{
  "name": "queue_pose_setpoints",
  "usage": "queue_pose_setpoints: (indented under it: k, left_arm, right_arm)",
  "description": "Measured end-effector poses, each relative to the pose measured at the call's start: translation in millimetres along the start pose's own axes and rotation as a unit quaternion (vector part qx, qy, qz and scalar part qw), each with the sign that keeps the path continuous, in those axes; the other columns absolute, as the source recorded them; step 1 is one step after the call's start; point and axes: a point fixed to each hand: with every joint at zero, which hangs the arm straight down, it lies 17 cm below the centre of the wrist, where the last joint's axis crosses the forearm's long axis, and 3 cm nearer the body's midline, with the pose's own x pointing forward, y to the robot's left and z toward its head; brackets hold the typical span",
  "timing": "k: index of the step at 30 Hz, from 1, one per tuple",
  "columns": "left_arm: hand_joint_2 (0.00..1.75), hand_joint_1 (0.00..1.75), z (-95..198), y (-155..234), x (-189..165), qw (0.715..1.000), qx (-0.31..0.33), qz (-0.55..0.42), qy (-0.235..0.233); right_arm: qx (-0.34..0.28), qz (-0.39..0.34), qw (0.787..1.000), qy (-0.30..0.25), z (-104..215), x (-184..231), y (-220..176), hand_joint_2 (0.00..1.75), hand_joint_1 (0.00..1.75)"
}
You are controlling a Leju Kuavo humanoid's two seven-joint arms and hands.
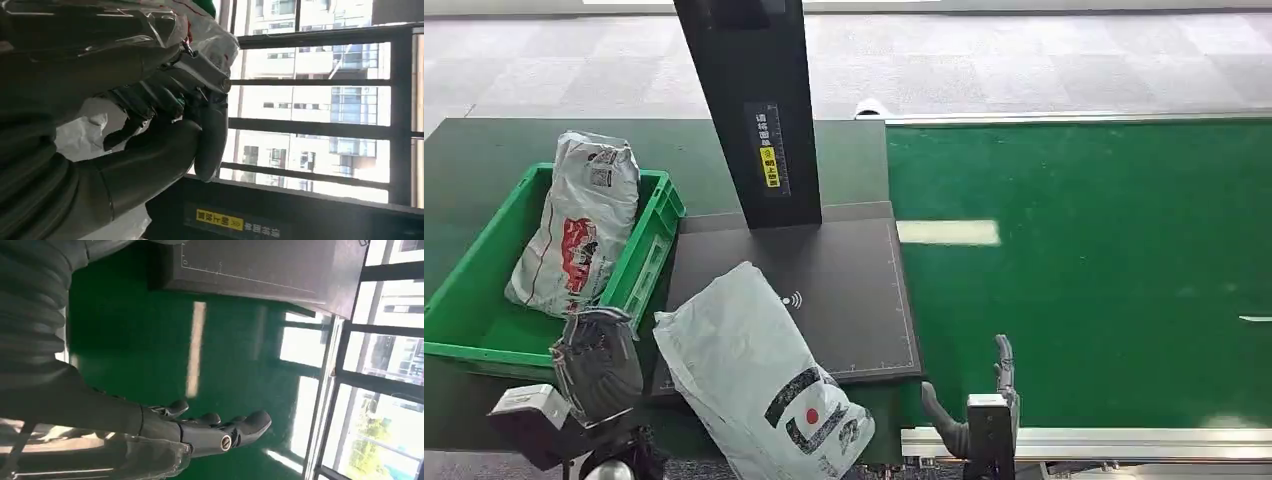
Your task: Moved the parcel from conveyor to table for the left to box.
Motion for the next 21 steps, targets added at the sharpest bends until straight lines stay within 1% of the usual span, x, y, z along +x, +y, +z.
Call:
queue_pose_setpoints:
  k: [3,4,6,9,12,14,18,21]
  left_arm:
    - [1.75,1.73,-4.3,0.0,11.3,1.0,-0.003,0.002,-0.014]
    - [1.75,0.0,-5.3,-1.4,14.9,1.0,-0.006,-0.003,-0.021]
    - [1.75,0.0,-5.0,-11.7,16.9,0.999,-0.036,-0.022,-0.023]
    - [1.75,0.0,4.1,-39.7,12.6,0.991,-0.119,-0.061,-0.018]
    - [1.75,0.0,6.7,-47.1,14.0,0.988,-0.141,-0.067,-0.021]
    - [1.75,0.0,12.4,-57.4,11.3,0.982,-0.175,-0.075,-0.017]
    - [1.75,0.0,39.6,-92.1,3.9,0.951,-0.29,-0.109,-0.013]
    - [1.75,0.0,52.8,-102.4,-4.0,0.934,-0.333,-0.128,-0.002]
  right_arm:
    - [0.001,0.001,1.0,0.0,-0.5,-0.3,-0.2,1.75,0.0]
    - [0.001,0.001,1.0,0.0,-0.8,-0.1,0.0,1.75,0.0]
    - [0.001,0.001,1.0,0.0,-1.1,-0.3,-0.2,1.75,0.0]
    - [0.004,0.002,1.0,0.001,-0.8,-1.4,-0.5,1.75,0.0]
    - [0.003,0.002,1.0,0.004,0.2,-3.1,-1.4,1.75,0.0]
    - [0.007,0.002,1.0,0.003,0.1,-3.0,-0.6,1.75,0.0]
    - [0.013,0.0,1.0,-0.001,-1.3,3.1,4.9,1.75,0.0]
    - [0.013,-0.001,1.0,-0.001,-2.4,4.8,5.7,1.75,0.0]
